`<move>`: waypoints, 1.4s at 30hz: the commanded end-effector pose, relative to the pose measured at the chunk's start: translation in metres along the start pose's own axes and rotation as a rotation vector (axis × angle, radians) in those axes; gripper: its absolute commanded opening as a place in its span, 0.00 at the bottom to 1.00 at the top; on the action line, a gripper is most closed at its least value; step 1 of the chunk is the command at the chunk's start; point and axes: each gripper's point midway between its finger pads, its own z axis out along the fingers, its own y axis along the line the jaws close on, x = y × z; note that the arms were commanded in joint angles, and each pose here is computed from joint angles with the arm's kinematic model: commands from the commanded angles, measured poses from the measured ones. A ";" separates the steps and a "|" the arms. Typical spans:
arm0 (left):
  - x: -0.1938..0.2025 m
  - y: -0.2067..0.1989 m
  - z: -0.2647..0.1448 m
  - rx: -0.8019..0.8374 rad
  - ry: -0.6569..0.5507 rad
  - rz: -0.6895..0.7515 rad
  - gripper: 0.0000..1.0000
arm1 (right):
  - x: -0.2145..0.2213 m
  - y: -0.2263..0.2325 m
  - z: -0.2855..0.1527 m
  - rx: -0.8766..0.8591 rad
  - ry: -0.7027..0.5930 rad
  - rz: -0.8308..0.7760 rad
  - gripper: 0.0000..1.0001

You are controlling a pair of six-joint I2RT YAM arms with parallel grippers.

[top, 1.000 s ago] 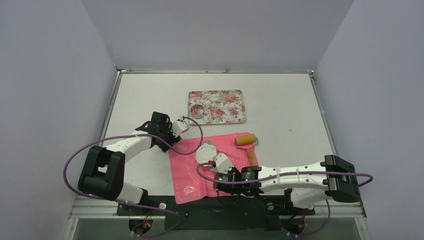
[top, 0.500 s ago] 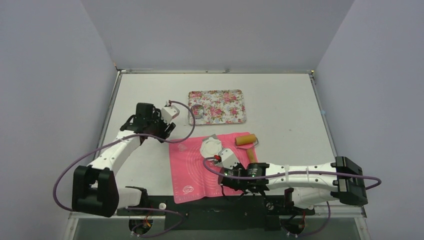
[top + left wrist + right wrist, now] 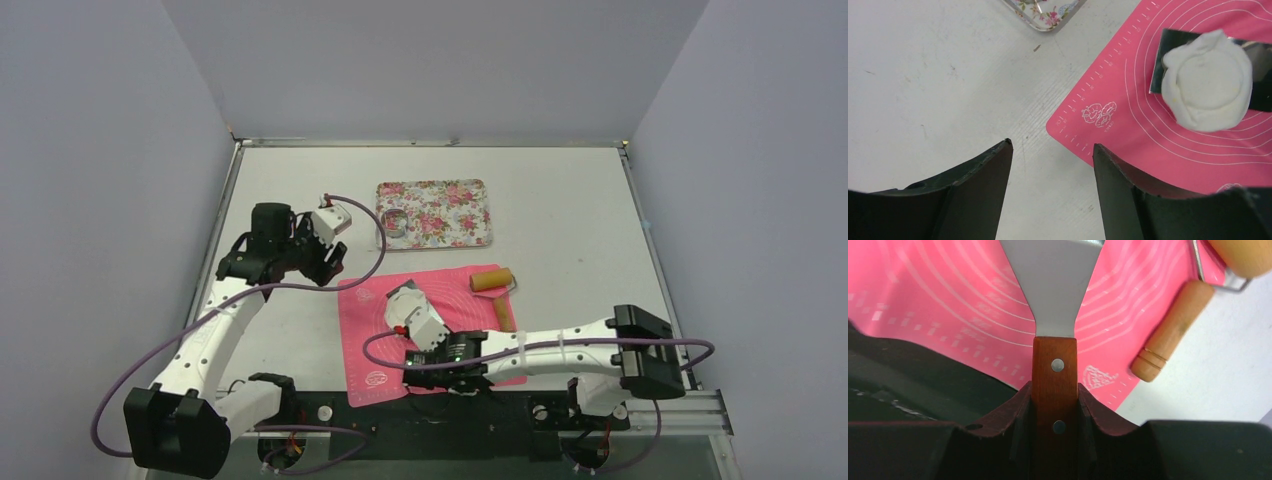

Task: Roll out the dumpling wrappers from the dough
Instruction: Scoop the dumpling wrapper from the work surface.

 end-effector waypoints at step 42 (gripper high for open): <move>0.007 -0.010 -0.010 0.015 0.006 -0.018 0.59 | -0.010 -0.044 -0.015 0.482 0.012 -0.389 0.00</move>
